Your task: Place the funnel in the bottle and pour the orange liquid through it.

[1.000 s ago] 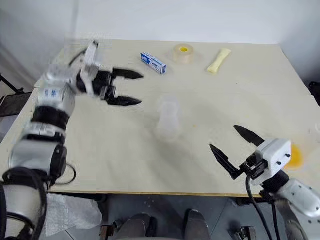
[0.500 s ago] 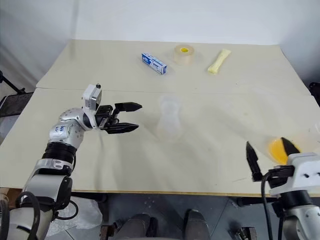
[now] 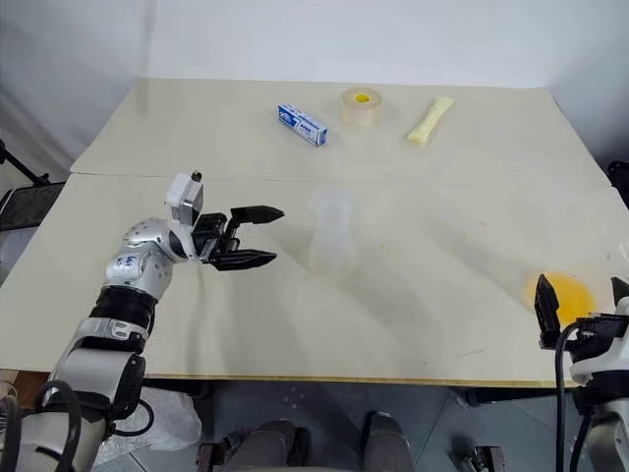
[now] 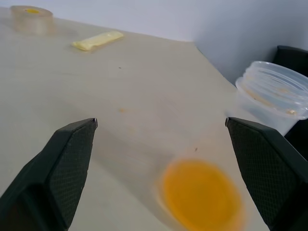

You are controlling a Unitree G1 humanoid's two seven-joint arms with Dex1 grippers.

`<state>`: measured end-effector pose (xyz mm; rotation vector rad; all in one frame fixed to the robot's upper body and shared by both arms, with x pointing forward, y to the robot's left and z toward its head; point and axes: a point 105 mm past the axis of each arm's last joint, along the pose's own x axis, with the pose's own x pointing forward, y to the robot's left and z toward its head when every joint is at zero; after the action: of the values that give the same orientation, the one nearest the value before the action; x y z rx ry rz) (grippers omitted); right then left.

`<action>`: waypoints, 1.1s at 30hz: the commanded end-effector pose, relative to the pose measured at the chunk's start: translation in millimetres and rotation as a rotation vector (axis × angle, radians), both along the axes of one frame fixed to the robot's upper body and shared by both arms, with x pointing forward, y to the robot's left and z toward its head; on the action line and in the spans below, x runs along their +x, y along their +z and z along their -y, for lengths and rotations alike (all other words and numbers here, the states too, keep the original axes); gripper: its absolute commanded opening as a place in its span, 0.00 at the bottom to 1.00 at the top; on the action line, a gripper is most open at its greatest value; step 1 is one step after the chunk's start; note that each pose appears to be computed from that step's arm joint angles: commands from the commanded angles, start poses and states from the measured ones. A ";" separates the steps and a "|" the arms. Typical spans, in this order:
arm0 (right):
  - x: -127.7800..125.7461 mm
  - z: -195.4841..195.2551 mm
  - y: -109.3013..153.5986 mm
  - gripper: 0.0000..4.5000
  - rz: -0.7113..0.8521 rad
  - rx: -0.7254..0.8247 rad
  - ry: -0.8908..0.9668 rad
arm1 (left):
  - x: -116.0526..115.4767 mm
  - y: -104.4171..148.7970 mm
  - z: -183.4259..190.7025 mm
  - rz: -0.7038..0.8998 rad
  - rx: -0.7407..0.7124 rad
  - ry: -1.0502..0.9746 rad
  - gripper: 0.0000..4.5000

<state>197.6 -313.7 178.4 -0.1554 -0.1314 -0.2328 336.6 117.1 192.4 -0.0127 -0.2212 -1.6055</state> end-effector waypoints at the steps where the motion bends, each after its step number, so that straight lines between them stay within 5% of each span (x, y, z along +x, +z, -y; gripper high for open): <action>1: -7.3 14.5 10.7 1.00 0.022 -0.034 -0.059 | -20.0 6.2 0.5 0.060 -0.008 -0.139 1.00; 33: 9.5 64.1 14.6 1.00 0.038 0.015 -0.148 | -29.9 6.2 -15.8 0.049 -0.004 -0.085 1.00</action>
<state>207.5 -375.5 183.3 -0.1186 -0.1333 -0.3845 318.9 131.8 191.6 -0.0265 -0.2248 -1.6011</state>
